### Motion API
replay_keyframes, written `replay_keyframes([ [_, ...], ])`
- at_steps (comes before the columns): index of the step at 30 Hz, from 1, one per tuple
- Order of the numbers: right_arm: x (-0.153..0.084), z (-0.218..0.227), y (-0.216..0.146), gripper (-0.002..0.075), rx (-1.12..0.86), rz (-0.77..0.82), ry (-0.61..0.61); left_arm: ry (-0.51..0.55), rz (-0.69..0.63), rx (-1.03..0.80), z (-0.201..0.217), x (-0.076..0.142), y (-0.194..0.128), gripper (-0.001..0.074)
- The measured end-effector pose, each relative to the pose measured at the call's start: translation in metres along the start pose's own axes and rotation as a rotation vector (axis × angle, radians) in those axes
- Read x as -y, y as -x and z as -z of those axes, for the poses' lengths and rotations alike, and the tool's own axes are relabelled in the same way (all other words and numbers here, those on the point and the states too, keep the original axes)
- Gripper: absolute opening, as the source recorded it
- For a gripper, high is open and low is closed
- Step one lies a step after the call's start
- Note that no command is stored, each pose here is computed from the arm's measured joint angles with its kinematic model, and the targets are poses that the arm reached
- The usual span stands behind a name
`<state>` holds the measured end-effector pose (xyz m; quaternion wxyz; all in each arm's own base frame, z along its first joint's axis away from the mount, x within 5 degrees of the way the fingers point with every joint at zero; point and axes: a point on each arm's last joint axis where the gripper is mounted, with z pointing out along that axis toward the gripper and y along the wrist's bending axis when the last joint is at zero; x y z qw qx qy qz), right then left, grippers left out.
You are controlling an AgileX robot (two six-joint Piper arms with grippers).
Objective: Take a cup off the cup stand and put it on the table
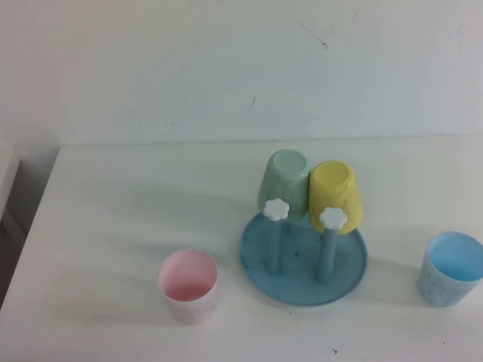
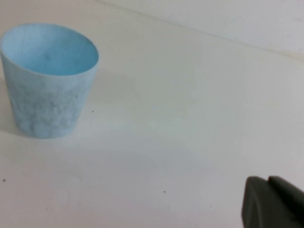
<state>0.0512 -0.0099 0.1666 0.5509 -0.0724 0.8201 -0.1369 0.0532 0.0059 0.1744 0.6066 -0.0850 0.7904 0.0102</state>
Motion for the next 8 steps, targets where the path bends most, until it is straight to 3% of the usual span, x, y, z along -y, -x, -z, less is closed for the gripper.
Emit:
replay_keyframes([
  [8,0.0000,0.0000,0.0000,-0.0002,0.000,0.001,0.000,-0.030,0.084,-0.006,0.0000,0.0028,-0.0004,-0.0002],
])
